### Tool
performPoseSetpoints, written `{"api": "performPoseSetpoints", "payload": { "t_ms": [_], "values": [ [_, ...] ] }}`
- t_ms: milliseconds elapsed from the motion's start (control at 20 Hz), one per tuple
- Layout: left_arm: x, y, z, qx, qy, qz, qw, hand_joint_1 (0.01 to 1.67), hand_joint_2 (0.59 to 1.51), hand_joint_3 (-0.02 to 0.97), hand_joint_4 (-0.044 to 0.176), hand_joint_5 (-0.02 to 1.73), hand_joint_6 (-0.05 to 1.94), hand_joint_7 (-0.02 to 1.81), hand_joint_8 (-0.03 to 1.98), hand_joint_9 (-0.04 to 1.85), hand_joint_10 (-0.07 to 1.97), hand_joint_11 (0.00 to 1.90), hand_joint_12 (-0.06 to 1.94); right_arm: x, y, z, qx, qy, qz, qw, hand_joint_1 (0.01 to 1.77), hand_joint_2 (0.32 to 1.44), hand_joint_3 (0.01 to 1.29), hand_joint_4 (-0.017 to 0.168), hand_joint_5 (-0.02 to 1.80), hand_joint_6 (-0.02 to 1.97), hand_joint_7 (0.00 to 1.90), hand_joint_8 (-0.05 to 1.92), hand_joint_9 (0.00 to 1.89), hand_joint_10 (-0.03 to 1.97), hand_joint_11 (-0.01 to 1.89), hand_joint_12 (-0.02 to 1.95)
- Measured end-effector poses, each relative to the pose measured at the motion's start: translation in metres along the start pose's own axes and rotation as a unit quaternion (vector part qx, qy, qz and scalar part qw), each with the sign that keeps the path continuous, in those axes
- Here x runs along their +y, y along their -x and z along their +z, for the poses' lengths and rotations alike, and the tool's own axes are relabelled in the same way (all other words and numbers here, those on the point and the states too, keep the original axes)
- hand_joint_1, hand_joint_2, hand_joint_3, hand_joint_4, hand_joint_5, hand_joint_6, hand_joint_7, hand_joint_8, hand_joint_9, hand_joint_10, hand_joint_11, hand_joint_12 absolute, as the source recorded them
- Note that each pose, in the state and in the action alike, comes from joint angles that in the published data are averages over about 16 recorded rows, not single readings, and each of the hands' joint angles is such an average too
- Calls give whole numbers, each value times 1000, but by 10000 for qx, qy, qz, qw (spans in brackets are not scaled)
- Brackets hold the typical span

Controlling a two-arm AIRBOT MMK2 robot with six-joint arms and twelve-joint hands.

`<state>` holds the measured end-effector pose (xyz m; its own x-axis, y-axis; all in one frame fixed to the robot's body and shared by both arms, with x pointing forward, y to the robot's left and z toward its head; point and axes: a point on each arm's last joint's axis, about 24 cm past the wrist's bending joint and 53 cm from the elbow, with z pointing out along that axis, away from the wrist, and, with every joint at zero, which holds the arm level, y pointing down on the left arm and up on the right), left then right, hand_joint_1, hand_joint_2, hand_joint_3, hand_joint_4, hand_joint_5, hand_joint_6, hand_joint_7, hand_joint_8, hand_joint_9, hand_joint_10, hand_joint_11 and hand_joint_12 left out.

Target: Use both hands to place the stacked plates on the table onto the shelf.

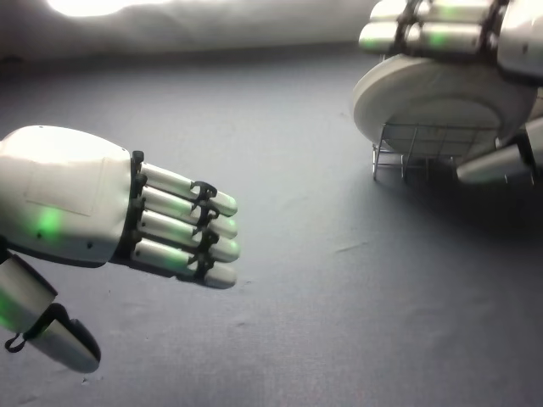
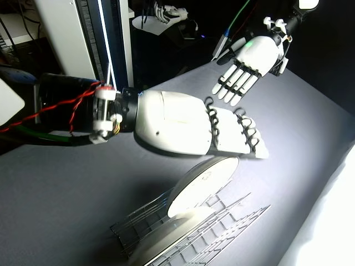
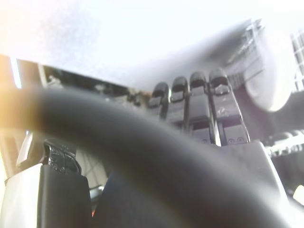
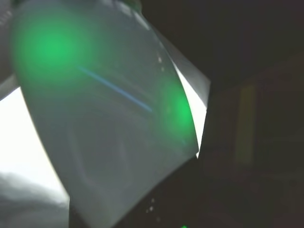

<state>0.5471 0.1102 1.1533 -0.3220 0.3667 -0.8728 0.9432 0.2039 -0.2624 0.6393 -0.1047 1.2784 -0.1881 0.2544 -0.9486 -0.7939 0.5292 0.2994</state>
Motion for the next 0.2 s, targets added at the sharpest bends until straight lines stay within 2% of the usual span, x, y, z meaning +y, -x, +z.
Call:
{"api": "performPoseSetpoints", "payload": {
  "t_ms": [100, 200],
  "values": [
    [-1, 0, 1, 9, -17, 25, 10000, 21, 1183, 22, 0, 179, 45, 213, 61, 189, 139, 116, 248, 8, -4, 0, 89, 163, -222, 9996, 445, 1037, 15, 5, 73, 27, 84, 40, 64, 92, 18, 305],
    [-3, -1, 2, 20, -31, 53, 10000, 21, 1188, 22, 0, 213, 54, 254, 71, 225, 167, 136, 298, 16, -9, 0, 185, 333, -432, 9983, 422, 1030, 15, 6, 84, 29, 91, 46, 74, 106, 19, 299]
  ]
}}
